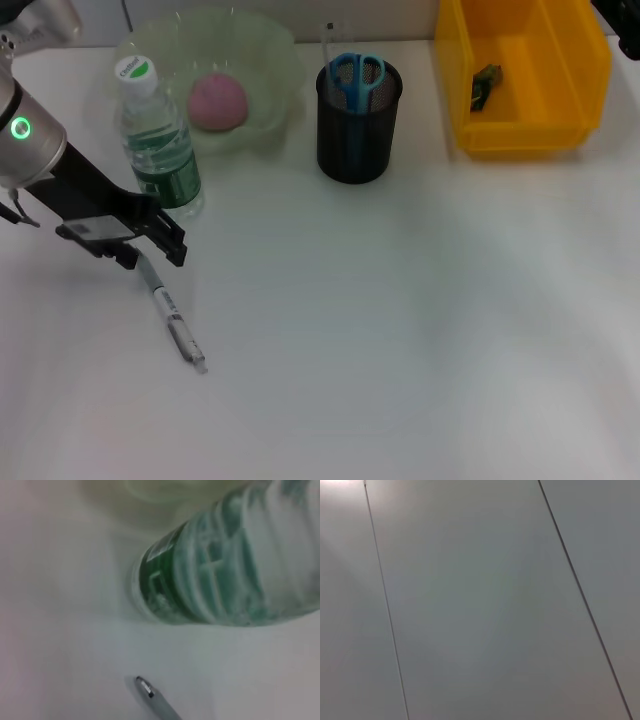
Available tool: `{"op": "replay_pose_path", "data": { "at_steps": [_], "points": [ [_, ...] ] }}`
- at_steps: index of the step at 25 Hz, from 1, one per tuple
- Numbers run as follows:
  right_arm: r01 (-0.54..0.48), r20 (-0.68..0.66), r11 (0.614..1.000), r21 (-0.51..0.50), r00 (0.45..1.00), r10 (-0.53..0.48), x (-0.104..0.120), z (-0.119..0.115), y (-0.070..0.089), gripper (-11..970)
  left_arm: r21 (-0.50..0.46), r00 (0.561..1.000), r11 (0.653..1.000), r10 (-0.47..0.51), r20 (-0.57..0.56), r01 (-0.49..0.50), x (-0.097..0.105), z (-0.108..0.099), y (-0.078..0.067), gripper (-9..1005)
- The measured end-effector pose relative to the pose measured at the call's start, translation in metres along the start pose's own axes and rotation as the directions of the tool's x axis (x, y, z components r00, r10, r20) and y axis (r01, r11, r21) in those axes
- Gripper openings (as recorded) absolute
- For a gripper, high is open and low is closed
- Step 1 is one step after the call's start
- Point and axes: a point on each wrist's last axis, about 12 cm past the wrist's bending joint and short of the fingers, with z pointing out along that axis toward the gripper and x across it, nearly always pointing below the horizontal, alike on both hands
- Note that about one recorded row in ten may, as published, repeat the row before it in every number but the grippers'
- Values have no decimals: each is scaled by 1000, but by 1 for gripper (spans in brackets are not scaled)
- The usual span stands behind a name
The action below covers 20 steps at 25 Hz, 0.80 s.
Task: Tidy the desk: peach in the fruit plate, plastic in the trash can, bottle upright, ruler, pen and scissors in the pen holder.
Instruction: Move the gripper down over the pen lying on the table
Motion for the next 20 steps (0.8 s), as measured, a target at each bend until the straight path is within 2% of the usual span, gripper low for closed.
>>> {"op": "replay_pose_path", "data": {
  "at_steps": [1, 2, 3, 6, 7, 9, 11, 12, 14, 16, 18, 19, 20],
  "points": [
    [6, -5, 1000, -8, 1000, -6, -1, 1, 0, 509, -1, 998, 999, 54, 12, -54, -1, -5, -3, 627],
    [11, -8, 1000, -13, 1000, -11, -2, 1, -1, 509, -1, 998, 999, 54, 12, -54, -1, -5, -3, 628],
    [13, -10, 1000, -21, 1000, -13, -3, 1, -1, 509, 3, 995, 995, 97, 30, -97, -3, -9, -5, 629],
    [12, -11, 999, -39, 1000, -13, -6, -1, -1, 509, 8, 992, 993, 118, 43, -119, -3, -10, -7, 632],
    [13, -11, 999, -48, 1000, -13, -7, -1, -1, 509, 34, 980, 983, 176, 96, -180, -4, -16, -11, 633],
    [16, -13, 998, -64, 1000, -17, -11, -3, -1, 509, 107, 954, 962, 229, 192, -252, -4, -22, -16, 635],
    [17, -14, 997, -70, 1000, -18, -13, -4, -2, 509, 107, 954, 962, 229, 192, -252, -4, -22, -16, 637],
    [16, -13, 998, -68, 1000, -17, -13, -5, -2, 509, 191, 925, 928, 261, 277, -319, -2, -24, -19, 638],
    [14, -13, 998, -66, 1000, -15, -13, -6, -2, 508, 265, 885, 877, 296, 359, -401, 3, -26, -19, 639],
    [13, -15, 998, -63, 1000, -14, -12, -6, -1, 508, 265, 885, 877, 296, 359, -401, 3, -26, -19, 639],
    [13, -19, 998, -63, 1000, -14, -11, -6, -1, 508, 325, 796, 774, 351, 493, -543, 13, -28, -18, 638],
    [13, -19, 998, -63, 1000, -14, -11, -6, -1, 508, 325, 796, 774, 351, 493, -543, 13, -28, -18, 638],
    [12, -19, 998, -64, 1000, -14, -11, -6, -1, 508, 326, 747, 727, 373, 550, -604, 16, -30, -18, 638]
  ]
}}
